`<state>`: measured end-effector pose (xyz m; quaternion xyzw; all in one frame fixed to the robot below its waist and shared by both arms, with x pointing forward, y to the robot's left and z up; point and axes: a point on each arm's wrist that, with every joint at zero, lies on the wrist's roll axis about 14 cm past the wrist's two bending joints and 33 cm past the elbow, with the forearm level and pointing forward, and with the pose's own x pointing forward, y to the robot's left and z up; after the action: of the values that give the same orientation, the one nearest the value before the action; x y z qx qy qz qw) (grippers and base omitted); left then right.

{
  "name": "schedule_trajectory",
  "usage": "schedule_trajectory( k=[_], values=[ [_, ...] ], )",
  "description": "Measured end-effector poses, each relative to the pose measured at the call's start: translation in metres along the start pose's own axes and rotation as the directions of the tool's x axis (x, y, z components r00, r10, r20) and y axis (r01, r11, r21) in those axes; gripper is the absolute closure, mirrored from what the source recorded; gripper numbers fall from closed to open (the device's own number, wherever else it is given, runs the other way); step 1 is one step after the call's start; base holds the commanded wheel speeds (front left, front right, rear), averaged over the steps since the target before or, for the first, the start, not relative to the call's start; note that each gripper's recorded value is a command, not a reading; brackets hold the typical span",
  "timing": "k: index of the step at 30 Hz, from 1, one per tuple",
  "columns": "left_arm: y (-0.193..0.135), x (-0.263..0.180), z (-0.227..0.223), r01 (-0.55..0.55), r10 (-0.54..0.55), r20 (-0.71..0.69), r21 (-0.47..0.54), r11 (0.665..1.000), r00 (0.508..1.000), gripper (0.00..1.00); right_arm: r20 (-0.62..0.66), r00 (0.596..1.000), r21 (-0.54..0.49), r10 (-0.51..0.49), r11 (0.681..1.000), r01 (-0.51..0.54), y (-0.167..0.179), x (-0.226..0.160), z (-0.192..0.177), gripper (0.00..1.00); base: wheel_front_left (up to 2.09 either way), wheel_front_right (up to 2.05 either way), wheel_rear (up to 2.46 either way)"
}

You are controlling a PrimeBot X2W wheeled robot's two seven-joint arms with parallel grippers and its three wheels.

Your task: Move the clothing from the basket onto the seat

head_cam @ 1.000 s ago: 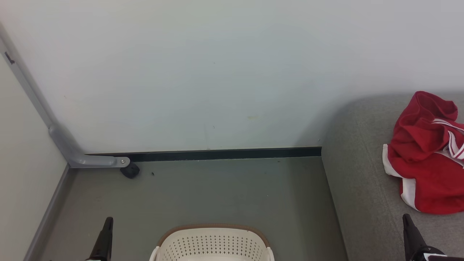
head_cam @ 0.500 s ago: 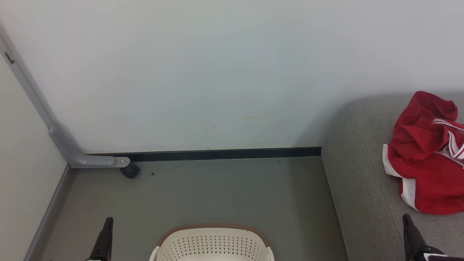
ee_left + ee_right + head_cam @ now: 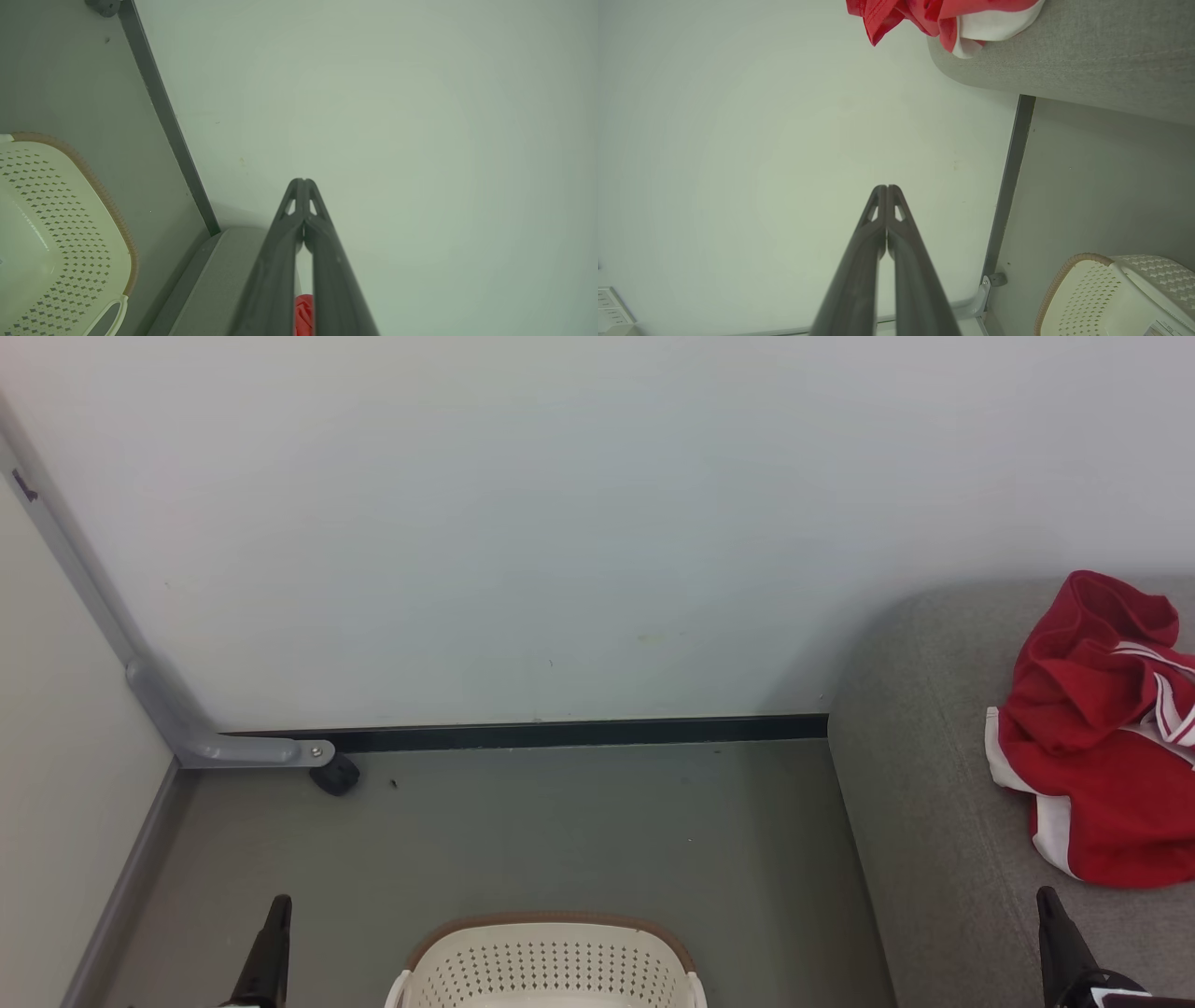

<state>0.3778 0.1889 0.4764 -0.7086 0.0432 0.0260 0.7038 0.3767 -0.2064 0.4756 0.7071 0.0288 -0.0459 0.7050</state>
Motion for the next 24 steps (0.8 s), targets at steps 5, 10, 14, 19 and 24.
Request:
schedule_trajectory(
  k=[5,10,14,19,24],
  values=[
    [0.0000,0.0000,0.0000,0.000,0.000,0.000,0.000,1.000,1.000,1.00,0.000,1.000,0.000,0.000,1.000,0.000,0.0001,0.0000,0.0000,1.00,0.00,0.00,0.00],
    [0.0000,0.0000,0.0000,0.000,0.000,0.000,0.000,1.000,1.000,1.00,0.000,1.000,0.000,0.000,1.000,0.000,0.0001,0.0000,0.0000,1.00,0.00,0.00,0.00],
    [0.0000,0.0000,0.0000,0.000,0.000,0.000,0.000,1.000,1.000,1.00,0.000,1.000,0.000,0.000,1.000,0.000,0.0000,0.0000,-0.0001,1.00,0.00,0.00,0.00],
    [0.0000,0.0000,0.0000,0.000,0.000,0.000,0.000,1.000,1.000,1.00,0.000,1.000,0.000,0.000,1.000,0.000,0.0000,0.0000,0.0000,1.00,0.00,0.00,0.00],
    [0.0001,0.0000,0.0000,0.000,0.000,0.000,0.000,1.000,1.000,1.00,0.000,1.000,0.000,0.000,1.000,0.000,0.0000,0.0000,0.0000,1.00,0.00,0.00,0.00]
  ],
)
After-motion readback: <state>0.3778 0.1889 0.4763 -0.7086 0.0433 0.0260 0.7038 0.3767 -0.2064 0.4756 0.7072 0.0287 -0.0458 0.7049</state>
